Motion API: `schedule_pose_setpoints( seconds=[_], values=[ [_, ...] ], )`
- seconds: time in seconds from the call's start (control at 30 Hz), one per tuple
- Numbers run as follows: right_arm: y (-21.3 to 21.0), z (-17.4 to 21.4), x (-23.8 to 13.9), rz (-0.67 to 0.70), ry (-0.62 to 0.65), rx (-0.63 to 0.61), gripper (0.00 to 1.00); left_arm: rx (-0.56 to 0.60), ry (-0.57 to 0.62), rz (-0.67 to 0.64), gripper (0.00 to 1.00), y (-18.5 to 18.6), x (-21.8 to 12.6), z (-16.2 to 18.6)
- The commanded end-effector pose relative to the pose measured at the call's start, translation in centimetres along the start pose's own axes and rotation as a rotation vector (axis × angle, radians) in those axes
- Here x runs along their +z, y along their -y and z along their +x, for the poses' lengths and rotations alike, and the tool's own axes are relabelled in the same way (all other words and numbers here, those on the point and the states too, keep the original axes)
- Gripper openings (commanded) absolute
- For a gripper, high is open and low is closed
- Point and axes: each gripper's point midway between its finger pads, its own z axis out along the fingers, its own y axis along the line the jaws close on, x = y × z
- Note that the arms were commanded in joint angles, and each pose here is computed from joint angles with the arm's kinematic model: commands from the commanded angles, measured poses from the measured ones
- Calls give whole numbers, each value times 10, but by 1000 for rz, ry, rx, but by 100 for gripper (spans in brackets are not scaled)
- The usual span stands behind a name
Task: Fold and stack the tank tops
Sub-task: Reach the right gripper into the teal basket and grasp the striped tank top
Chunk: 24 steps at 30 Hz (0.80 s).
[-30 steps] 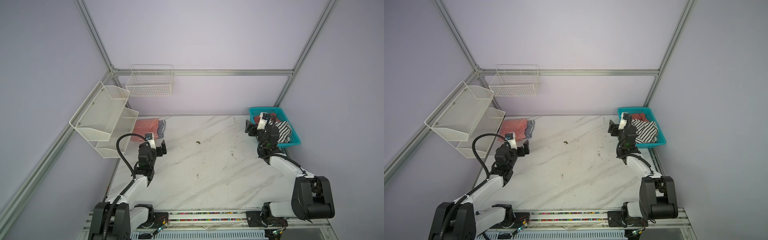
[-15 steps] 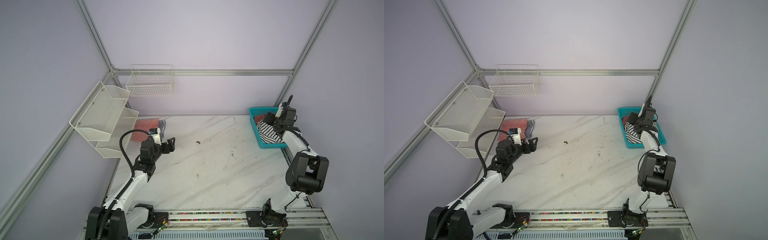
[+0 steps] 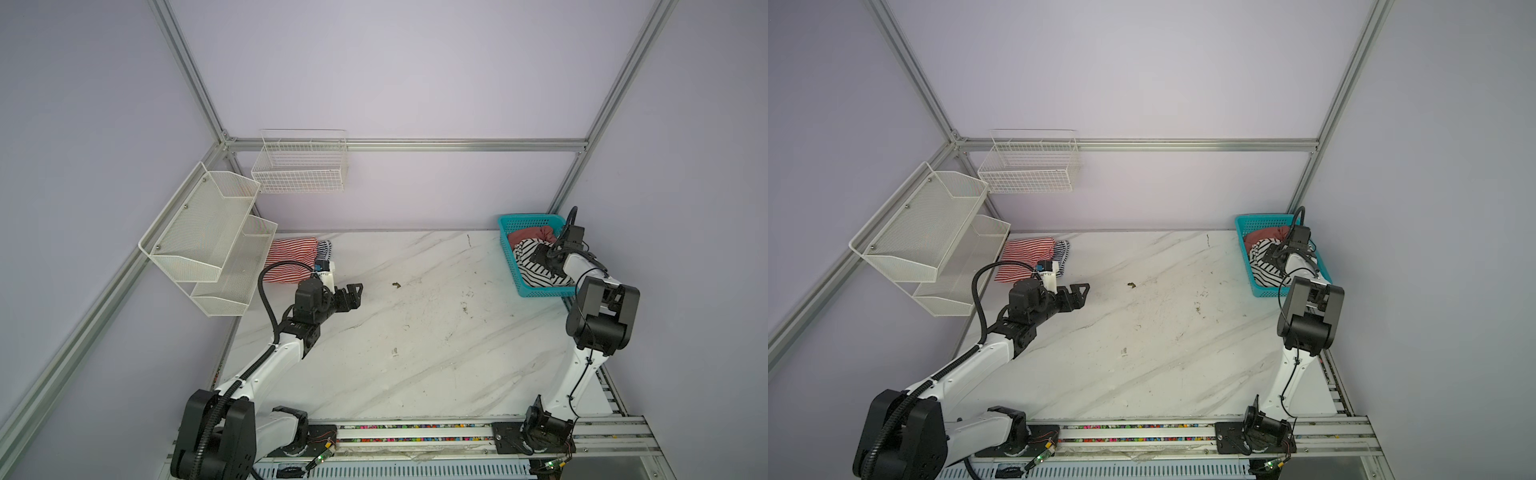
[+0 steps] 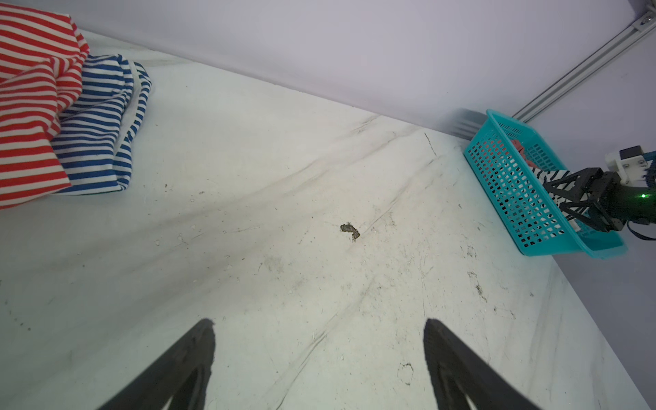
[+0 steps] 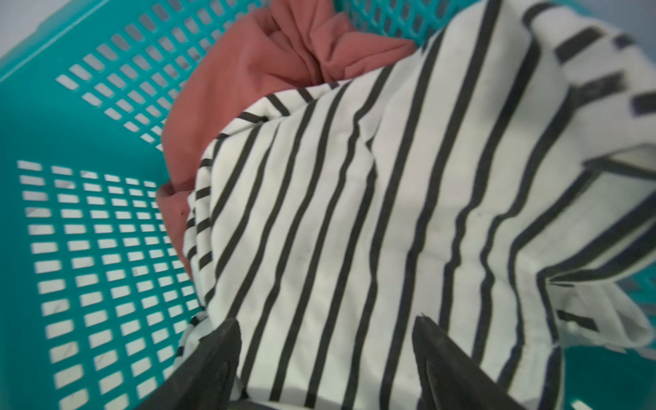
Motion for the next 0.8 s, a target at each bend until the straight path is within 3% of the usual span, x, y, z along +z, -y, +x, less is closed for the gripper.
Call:
schedule_pose_setpoints(
  seconds=[0.0, 0.1, 0.43, 0.5, 0.67, 0.77],
  values=[
    [14, -4, 3, 44, -2, 28, 80, 15, 82, 76, 91, 32, -4, -46],
    [15, 0, 10, 36, -15, 35, 76, 21, 68, 81, 91, 35, 1, -43],
    [12, 14, 30, -33, -77, 69, 49, 35, 36, 88, 91, 41, 6, -37],
    [11, 14, 30, -39, -78, 72, 38, 36, 34, 85, 91, 40, 6, -36],
    [10, 5, 21, -48, -55, 73, 0, 41, 32, 83, 91, 41, 7, -35],
    [7, -3, 11, -57, -31, 71, 0, 43, 29, 84, 91, 42, 7, -35]
  ],
)
